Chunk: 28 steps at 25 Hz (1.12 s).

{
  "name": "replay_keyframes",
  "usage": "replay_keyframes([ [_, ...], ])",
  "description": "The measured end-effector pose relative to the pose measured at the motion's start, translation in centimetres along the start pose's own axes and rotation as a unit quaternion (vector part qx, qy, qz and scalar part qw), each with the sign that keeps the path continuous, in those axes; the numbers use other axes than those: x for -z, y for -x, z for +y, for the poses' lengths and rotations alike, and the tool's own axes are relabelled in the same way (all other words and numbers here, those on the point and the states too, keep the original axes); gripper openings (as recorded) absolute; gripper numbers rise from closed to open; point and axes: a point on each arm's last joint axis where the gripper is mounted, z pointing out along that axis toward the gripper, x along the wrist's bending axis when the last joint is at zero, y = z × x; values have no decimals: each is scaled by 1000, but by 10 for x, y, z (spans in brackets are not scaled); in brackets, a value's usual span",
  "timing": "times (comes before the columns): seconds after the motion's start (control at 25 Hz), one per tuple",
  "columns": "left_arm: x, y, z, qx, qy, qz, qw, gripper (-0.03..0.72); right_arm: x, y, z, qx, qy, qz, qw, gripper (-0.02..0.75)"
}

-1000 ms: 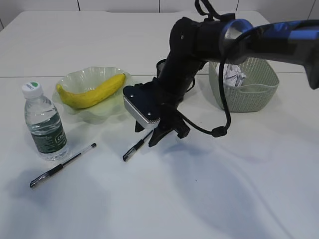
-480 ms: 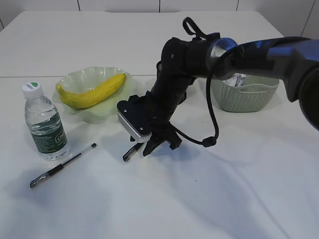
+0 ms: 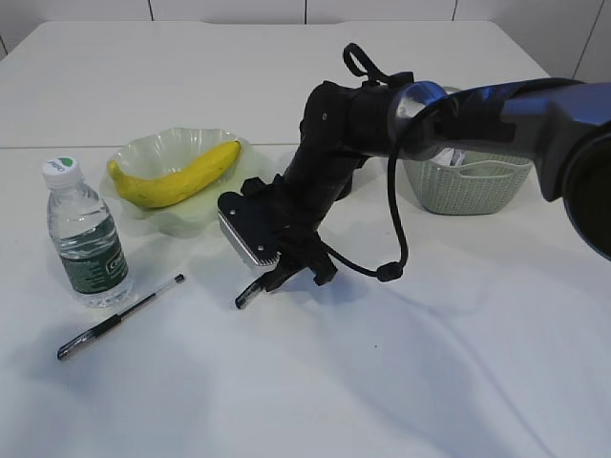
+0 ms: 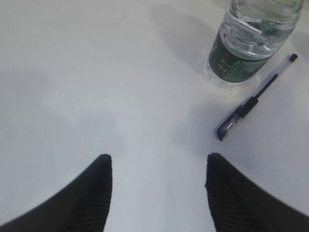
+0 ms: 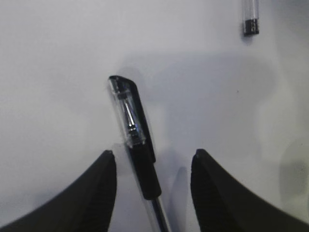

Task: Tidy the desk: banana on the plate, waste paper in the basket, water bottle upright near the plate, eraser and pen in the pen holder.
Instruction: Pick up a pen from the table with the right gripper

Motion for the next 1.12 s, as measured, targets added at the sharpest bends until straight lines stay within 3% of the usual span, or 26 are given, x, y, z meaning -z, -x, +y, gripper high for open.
replay_keyframes([
  [0.52, 1, 0, 0, 0, 3, 0, 1000, 435, -4, -3, 0, -27, 4, 12, 1000, 375],
  [0.84, 2, 0, 0, 1, 4, -1, 1000, 435, -4, -3, 0, -41, 3, 15, 999, 255],
  [1.12, 2, 0, 0, 1, 4, -1, 1000, 435, -6, -4, -1, -44, -2, 19, 999, 241],
])
